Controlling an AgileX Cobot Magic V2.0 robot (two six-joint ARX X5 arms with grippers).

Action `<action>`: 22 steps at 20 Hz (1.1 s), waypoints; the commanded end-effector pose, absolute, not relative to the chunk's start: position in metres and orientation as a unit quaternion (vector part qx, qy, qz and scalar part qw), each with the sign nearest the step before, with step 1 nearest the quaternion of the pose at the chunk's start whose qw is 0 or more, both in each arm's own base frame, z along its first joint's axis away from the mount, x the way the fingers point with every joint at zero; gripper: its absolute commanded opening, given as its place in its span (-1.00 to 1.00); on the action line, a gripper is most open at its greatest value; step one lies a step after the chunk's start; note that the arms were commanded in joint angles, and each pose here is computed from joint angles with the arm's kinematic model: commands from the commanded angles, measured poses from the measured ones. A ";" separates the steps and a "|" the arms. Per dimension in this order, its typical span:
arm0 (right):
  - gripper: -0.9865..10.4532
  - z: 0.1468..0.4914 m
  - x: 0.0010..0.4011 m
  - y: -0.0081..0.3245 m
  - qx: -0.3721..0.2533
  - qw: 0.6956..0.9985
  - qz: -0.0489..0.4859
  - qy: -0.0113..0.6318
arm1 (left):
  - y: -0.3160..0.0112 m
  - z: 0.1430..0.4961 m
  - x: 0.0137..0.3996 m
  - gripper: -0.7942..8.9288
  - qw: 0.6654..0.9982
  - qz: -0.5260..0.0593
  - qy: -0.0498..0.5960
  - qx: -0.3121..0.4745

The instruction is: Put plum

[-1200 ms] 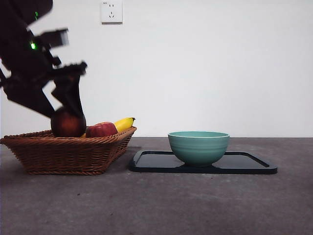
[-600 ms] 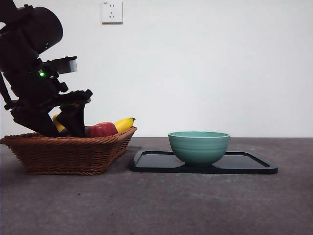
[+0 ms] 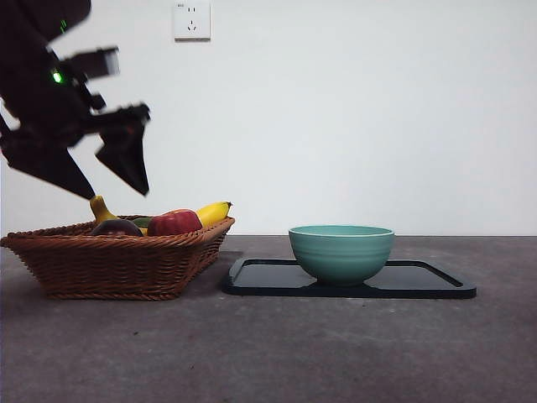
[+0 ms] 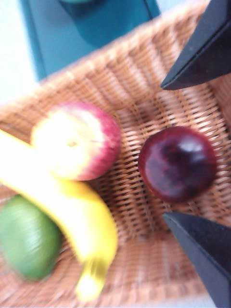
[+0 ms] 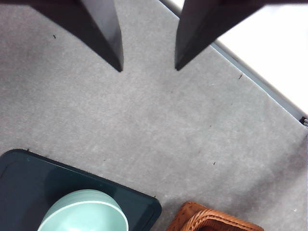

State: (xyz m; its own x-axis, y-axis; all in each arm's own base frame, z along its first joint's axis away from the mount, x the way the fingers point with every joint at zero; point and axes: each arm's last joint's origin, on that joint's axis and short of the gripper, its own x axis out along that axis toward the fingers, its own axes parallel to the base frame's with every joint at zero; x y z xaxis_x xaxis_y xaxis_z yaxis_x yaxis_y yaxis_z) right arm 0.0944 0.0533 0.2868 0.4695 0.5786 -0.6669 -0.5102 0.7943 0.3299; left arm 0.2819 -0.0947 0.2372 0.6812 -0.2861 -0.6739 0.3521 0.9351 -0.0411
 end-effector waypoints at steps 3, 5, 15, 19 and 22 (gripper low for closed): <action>-0.53 0.288 0.096 0.054 0.045 0.857 0.319 0.403 | -0.091 0.272 0.255 0.00 0.923 -0.186 0.334 0.039; -0.53 0.288 0.096 0.054 0.045 0.857 0.319 0.402 | -0.088 0.288 0.237 0.00 0.921 -0.218 0.321 0.029; -0.53 0.289 0.096 0.055 0.046 0.858 0.319 0.400 | -0.073 0.326 0.155 0.00 0.856 -0.402 0.322 -0.036; -0.53 0.289 0.096 0.055 0.048 0.858 0.319 0.400 | -0.073 0.322 0.141 0.00 0.817 -0.452 0.357 -0.036; -0.53 0.289 0.096 0.055 0.048 0.858 0.319 0.400 | -0.073 0.320 0.139 0.00 0.813 -0.454 0.364 -0.031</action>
State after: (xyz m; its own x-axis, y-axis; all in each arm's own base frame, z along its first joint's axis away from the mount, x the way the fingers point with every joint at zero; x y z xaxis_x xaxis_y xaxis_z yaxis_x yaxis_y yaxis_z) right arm 0.0947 0.0534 0.2873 0.4737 0.5805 -0.6624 -0.5101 0.7939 0.3310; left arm 0.1382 -0.0710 0.3165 0.3231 -0.7517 -0.5750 0.6891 0.6033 -0.4015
